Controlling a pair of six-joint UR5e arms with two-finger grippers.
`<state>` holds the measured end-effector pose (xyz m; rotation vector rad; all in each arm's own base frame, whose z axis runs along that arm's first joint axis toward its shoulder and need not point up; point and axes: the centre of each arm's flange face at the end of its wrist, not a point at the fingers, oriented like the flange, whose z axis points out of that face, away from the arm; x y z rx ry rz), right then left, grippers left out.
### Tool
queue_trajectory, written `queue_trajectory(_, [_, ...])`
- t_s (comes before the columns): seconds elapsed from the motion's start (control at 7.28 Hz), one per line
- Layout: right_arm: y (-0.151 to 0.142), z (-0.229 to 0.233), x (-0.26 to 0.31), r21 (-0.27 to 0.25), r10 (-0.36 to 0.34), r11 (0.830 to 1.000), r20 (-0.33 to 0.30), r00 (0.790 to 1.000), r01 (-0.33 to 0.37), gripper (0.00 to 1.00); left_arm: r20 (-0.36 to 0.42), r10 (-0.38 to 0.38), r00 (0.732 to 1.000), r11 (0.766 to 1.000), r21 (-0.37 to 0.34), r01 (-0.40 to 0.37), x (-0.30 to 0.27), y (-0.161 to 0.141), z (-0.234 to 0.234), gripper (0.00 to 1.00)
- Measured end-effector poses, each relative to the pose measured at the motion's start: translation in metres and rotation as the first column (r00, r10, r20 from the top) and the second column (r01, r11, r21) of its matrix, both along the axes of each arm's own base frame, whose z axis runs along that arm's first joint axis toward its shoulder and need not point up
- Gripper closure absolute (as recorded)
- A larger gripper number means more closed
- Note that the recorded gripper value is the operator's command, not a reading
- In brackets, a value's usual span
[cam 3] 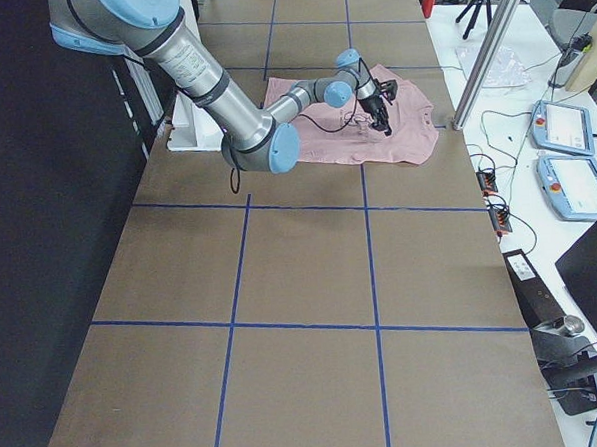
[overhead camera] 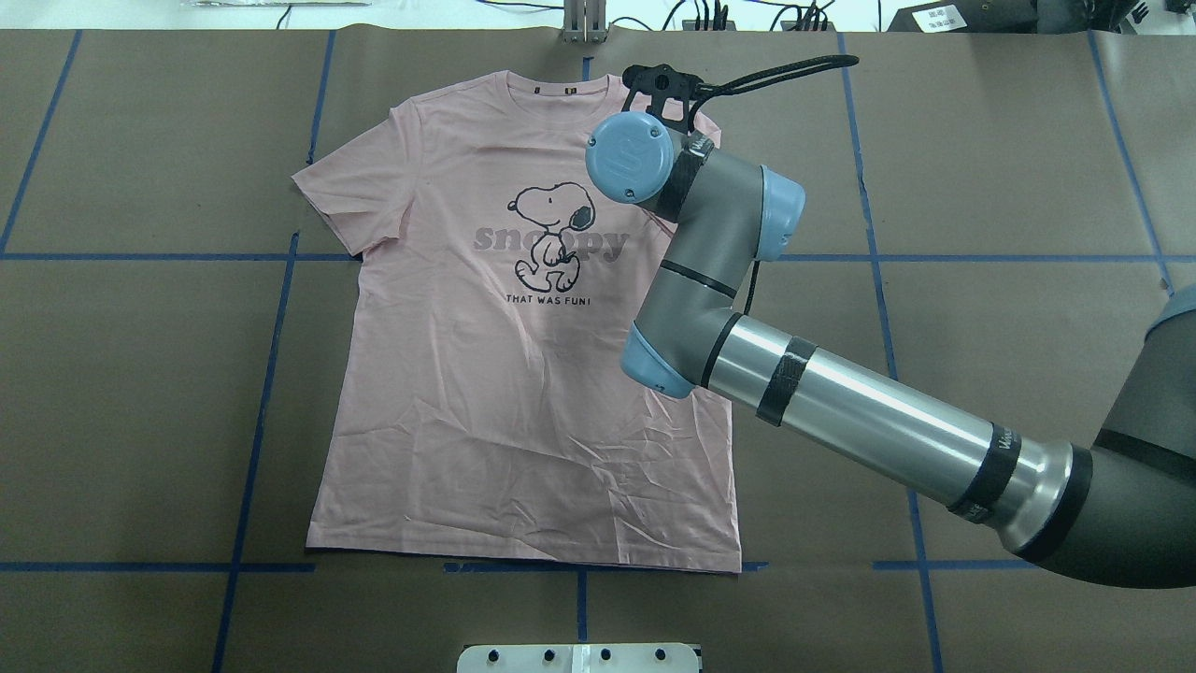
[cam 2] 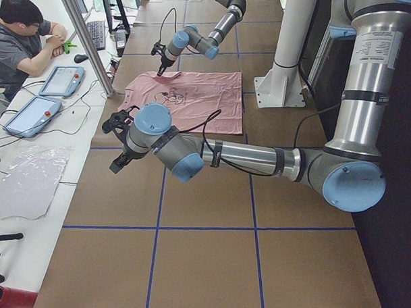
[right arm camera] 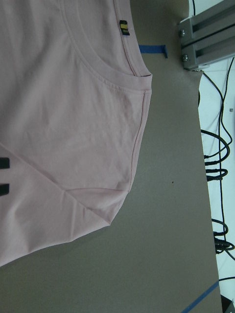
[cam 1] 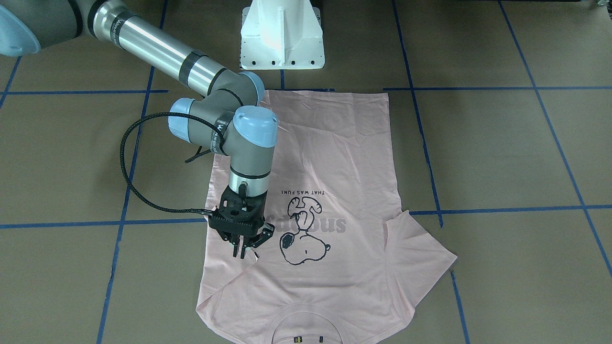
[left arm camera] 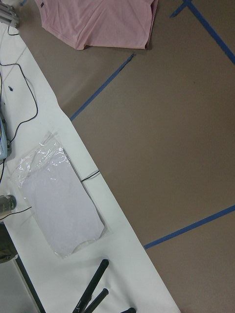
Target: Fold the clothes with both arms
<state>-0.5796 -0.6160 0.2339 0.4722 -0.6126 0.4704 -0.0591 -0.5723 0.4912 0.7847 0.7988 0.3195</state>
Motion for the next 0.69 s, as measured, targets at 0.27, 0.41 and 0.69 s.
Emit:
queue_trajectory(0.27, [-0.023,-0.021,0.024,-0.016,-0.055,0.998,0.031,0.998,0.055,0.00,-0.006,0.000,1.000,1.000,-0.006,0.000,0.003,-0.001,-0.001,0.00])
queue_trajectory(0.41, [-0.040,-0.025,0.049,-0.026,-0.114,0.993,0.045,0.992,0.115,0.00,-0.014,0.011,1.000,1.000,0.007,-0.011,0.013,-0.002,-0.006,0.00])
queue_trajectory(0.69, [-0.068,-0.004,0.127,-0.002,-0.252,0.968,0.053,0.966,0.252,0.00,-0.065,0.072,0.995,0.996,-0.040,-0.074,0.087,-0.008,-0.005,0.06])
